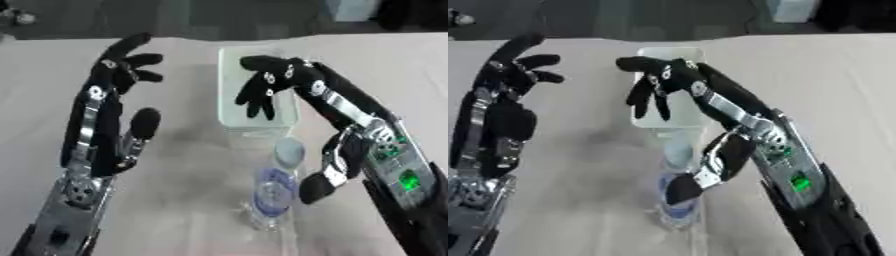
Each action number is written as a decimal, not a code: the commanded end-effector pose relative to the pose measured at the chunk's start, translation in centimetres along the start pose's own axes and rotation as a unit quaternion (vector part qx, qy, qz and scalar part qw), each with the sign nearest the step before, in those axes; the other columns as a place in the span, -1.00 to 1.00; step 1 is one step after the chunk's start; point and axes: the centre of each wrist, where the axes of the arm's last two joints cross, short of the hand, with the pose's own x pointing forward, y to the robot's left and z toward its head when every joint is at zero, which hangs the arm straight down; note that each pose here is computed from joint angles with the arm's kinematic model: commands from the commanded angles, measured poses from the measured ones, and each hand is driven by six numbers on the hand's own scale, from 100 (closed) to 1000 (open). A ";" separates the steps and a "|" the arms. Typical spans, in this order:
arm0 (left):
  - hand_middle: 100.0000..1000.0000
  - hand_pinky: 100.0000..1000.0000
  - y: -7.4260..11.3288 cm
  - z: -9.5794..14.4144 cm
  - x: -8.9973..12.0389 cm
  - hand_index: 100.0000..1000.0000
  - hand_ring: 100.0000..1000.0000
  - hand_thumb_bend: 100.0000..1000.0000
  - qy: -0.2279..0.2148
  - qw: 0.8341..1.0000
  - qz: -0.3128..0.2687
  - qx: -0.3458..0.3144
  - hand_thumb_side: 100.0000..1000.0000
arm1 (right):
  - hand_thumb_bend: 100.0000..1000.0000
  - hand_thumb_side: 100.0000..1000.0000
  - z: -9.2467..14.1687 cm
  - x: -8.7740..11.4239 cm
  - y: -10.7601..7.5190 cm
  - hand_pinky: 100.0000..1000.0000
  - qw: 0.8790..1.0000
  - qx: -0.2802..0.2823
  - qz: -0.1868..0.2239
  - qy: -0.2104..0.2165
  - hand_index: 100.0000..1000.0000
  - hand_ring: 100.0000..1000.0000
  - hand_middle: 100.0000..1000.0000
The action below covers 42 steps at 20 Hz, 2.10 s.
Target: Pick up objects on the table and place them in the box.
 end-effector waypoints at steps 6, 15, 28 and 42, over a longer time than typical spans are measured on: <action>0.65 0.16 -0.1 -0.4 0.2 0.83 0.50 -0.12 -0.010 1.000 0.005 0.004 0.50 | 0.40 0.08 -1.0 -0.2 1.4 -0.44 0.991 0.003 -0.123 -0.051 1.00 0.29 0.00; 0.65 0.16 0.1 -0.1 -0.1 0.83 0.50 -0.13 -0.004 1.000 0.000 0.005 0.50 | 0.43 -0.14 -0.6 0.2 0.8 -0.39 0.984 0.039 -0.164 -0.062 1.00 0.32 0.02; 0.65 0.16 0.2 0.1 -0.3 0.83 0.50 -0.13 0.001 1.000 -0.004 0.005 0.51 | 0.36 -0.25 1.0 0.3 0.9 -0.26 0.967 0.090 -0.233 -0.059 1.00 0.37 0.04; 0.64 0.17 0.0 0.1 -0.3 0.83 0.50 -0.14 0.001 1.000 -0.001 0.005 0.51 | 0.44 -0.10 1.2 -0.8 1.2 -0.28 0.969 0.089 -0.224 -0.061 1.00 0.38 0.03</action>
